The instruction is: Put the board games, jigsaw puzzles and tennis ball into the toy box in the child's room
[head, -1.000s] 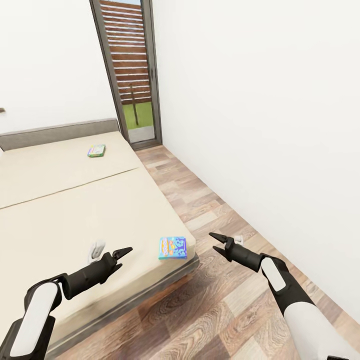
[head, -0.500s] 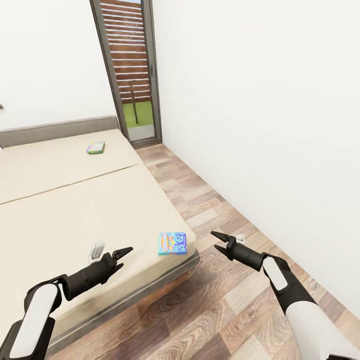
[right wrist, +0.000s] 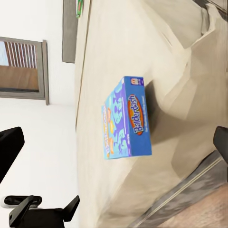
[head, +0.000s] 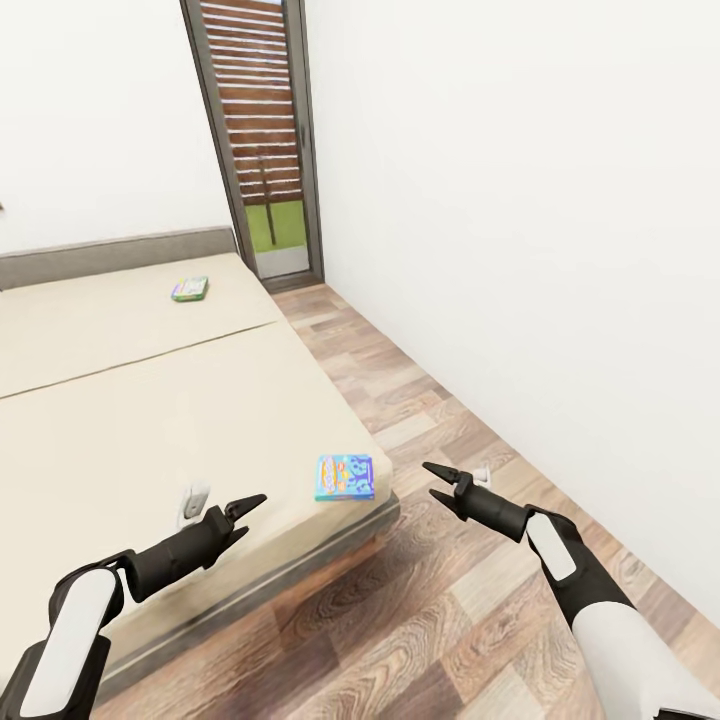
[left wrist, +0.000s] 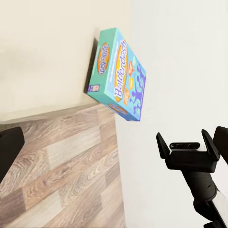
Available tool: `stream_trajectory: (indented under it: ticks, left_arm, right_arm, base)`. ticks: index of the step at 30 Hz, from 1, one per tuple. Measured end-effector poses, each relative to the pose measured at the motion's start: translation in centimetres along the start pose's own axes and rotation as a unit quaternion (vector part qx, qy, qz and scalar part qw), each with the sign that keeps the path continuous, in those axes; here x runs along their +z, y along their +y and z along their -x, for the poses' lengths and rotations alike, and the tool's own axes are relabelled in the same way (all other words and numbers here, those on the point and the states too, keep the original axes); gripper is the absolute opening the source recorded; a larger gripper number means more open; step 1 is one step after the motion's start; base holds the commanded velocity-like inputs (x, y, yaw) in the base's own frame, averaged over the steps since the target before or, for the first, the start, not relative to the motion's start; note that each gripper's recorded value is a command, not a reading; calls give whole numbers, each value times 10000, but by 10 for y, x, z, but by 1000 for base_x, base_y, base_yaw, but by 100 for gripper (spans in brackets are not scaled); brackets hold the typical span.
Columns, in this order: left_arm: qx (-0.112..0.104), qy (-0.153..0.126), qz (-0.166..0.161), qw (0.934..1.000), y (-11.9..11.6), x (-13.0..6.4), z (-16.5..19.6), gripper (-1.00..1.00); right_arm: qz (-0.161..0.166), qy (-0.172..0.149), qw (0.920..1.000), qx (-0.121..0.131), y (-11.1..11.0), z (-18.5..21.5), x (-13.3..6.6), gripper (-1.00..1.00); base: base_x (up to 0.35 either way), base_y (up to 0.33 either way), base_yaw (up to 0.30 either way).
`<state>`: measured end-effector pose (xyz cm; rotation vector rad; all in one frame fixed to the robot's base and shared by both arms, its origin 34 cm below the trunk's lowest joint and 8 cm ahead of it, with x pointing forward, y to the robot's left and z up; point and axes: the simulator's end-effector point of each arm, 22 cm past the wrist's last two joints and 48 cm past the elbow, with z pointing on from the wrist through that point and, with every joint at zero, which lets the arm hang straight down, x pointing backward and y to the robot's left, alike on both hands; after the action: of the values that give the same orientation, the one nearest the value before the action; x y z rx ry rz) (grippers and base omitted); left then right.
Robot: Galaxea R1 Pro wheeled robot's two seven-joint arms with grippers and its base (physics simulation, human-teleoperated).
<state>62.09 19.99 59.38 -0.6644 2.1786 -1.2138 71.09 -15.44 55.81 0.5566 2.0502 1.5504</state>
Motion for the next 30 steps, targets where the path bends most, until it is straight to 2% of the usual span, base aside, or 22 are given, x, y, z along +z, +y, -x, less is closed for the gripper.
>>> stream_trajectory:
  ticks: [24, 27, 30]
  left_arm:
    - [1, -18, 11, 10000, 49, 13, -18, 100]
    - [20, -54, -15, 10000, 53, 14, -16, 100]
    - [63, -122, -74, 9999, 47, 13, -7, 100]
  right_arm:
    - [10, 10, 10000, 9, -50, -19, 6, 100]
    - [14, 15, 10000, 7, -56, -22, 7, 100]
    - [26, 29, 10000, 2, -54, -23, 9, 100]
  base:
    - [0, 0, 0]
    - [0, 0, 0]
    - [0, 0, 0]
